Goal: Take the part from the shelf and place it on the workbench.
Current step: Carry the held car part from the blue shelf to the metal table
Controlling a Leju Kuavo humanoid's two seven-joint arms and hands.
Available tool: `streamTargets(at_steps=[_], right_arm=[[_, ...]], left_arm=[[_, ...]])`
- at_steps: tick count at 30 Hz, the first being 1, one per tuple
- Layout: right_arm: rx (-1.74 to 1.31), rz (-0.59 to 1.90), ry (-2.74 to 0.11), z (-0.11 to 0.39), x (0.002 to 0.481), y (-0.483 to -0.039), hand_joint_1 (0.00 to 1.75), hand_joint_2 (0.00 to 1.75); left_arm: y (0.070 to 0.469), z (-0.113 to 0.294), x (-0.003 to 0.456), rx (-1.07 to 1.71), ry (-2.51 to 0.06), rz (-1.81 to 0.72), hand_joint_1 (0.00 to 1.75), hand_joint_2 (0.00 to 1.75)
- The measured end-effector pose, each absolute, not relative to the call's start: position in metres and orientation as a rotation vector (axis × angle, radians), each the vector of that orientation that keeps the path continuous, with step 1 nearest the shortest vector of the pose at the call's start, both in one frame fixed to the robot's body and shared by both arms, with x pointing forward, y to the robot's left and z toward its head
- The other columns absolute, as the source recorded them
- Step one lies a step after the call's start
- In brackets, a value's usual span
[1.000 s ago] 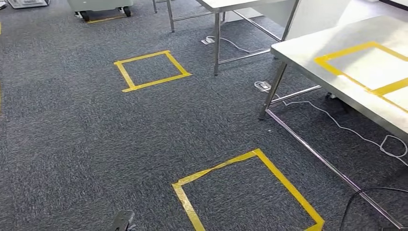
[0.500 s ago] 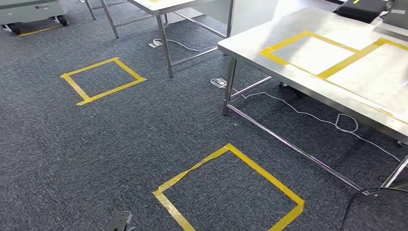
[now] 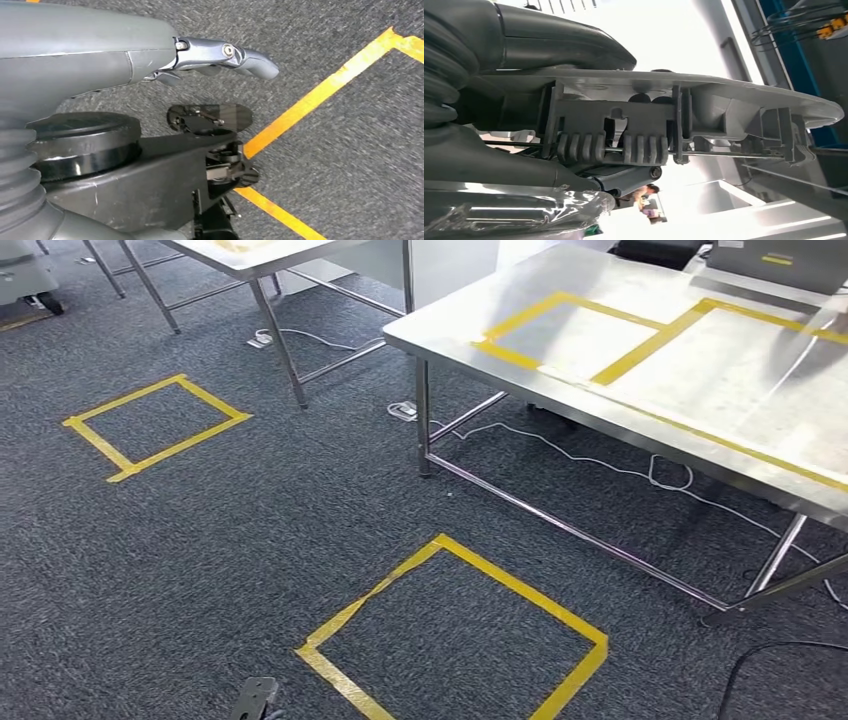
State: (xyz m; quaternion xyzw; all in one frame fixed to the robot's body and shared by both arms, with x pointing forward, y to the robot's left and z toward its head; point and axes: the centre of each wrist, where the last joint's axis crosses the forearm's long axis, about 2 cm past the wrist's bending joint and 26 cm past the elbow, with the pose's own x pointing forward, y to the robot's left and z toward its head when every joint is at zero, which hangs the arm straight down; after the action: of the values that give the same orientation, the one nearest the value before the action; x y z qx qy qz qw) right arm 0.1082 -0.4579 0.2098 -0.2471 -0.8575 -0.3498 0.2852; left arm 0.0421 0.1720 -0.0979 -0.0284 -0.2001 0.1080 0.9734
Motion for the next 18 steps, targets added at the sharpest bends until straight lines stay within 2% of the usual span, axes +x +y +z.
streamTargets(at_steps=[18], right_arm=[[-0.664, -0.901, -2.27, 0.2088, 0.1132, -0.4525, 1.75, 1.75]], left_arm=[[0.1729, -0.0986, 0.0371, -0.049, -0.422, 0.224, 0.0, 1.75]])
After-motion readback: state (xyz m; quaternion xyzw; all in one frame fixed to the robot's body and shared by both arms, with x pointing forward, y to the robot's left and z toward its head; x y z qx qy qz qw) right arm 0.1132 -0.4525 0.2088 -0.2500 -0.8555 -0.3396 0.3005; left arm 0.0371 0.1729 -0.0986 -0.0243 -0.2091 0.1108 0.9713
